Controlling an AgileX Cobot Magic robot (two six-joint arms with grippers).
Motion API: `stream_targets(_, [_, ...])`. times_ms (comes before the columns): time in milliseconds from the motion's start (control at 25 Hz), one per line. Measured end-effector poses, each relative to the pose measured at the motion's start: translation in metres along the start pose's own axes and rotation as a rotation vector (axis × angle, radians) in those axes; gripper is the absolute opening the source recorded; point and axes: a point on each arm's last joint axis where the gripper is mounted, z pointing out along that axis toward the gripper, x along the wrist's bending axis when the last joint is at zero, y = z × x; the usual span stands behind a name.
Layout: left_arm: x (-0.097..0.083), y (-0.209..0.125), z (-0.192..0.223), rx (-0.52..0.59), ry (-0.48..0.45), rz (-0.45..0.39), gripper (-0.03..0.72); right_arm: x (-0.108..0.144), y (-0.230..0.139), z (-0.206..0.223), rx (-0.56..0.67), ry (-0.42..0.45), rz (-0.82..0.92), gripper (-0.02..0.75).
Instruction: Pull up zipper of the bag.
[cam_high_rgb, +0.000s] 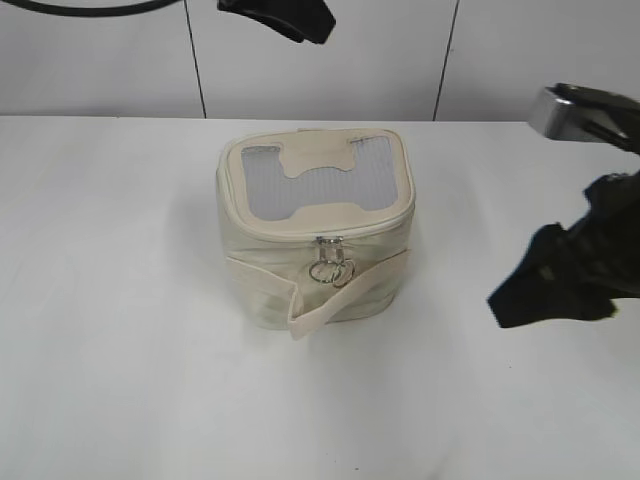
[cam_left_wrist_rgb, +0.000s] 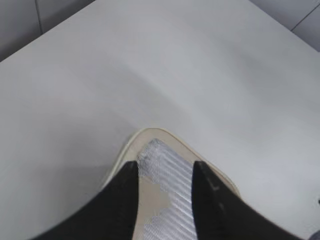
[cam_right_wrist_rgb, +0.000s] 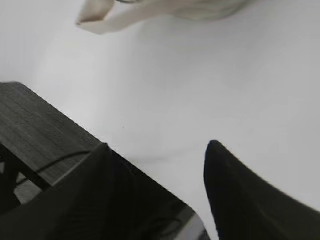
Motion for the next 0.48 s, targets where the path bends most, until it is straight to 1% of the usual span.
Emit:
stream_targets(120, [-0.024, -0.018, -0.039, -0.002, 0.049, -0.007, 0.262, 0.004, -0.016, -0.032, 0.021, -0.091, -0.037, 0.458])
stream_targets(200, [-0.042, -0.037, -0.069, -0.019, 0.107, -0.019, 0.258, 0.009, -0.031, -0.052, 0.034, -0.133, -0.074, 0.458])
stream_targets(280, [-0.062, -0.064, -0.100, -0.041, 0.160, -0.032, 0.258, 0.015, -0.049, -0.071, 0.011, -0.160, -0.112, 0.456])
stream_targets(400, [-0.098, -0.122, -0.148, -0.074, 0.239, -0.063, 0.259, 0.023, -0.081, -0.094, -0.057, -0.197, -0.164, 0.456])
stream_targets(480, [-0.117, -0.160, -0.175, -0.109, 0.300, -0.080, 0.281, 0.029, -0.107, -0.107, -0.121, -0.217, -0.202, 0.455])
